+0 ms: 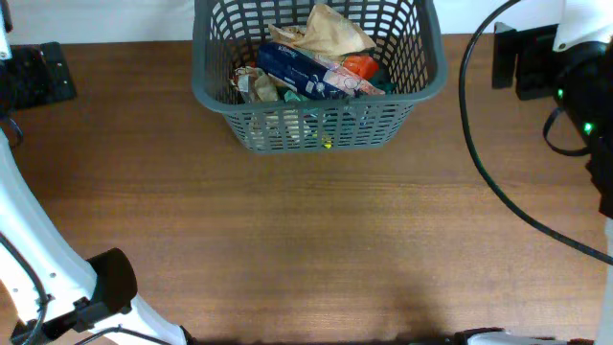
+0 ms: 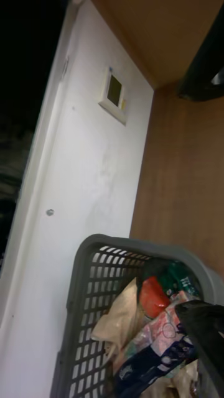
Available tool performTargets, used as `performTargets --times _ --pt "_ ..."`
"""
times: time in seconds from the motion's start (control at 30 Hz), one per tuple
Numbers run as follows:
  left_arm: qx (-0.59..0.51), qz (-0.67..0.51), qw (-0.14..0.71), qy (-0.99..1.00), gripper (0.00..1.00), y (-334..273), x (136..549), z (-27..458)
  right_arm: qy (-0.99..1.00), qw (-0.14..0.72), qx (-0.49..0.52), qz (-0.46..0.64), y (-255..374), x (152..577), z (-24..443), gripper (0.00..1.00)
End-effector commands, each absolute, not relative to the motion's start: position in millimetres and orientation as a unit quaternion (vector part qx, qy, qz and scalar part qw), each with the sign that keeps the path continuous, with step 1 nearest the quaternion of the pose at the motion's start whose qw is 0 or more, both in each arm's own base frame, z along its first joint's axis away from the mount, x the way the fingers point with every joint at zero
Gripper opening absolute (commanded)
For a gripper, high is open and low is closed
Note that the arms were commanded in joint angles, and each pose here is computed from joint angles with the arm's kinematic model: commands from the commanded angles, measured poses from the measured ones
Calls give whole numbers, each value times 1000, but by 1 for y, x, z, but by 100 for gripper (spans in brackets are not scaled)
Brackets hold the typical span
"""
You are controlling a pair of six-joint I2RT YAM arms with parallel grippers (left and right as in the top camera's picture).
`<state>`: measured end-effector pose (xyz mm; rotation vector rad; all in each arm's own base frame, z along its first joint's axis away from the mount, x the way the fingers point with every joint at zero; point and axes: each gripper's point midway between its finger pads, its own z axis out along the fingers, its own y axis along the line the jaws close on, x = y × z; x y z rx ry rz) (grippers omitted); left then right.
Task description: Pack container
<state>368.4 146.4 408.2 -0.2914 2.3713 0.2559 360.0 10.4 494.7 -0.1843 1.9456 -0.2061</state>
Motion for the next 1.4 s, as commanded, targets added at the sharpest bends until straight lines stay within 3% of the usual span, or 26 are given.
performTargets --times 0.0,0.2,0.4,0.57,0.9,1.1,1.37 --pt "-120 100 360 920 99 149 367 408 840 529 -72 -94 6 364 479 99" --pt "-120 100 360 920 99 149 367 408 896 425 -87 -94 2 328 431 99" --pt "-120 100 360 920 99 149 367 408 832 543 -70 -93 0 295 492 99" --pt "-120 100 360 920 99 149 367 408 801 588 -61 -94 -5 253 488 99" --pt "-120 100 360 920 99 149 367 408 809 577 -72 -81 -3 220 343 99" --pt "-120 100 360 920 99 149 367 408 841 530 -98 -53 8 214 220 99" --pt "-120 100 360 920 99 149 367 408 839 533 -96 -50 7 208 154 99"
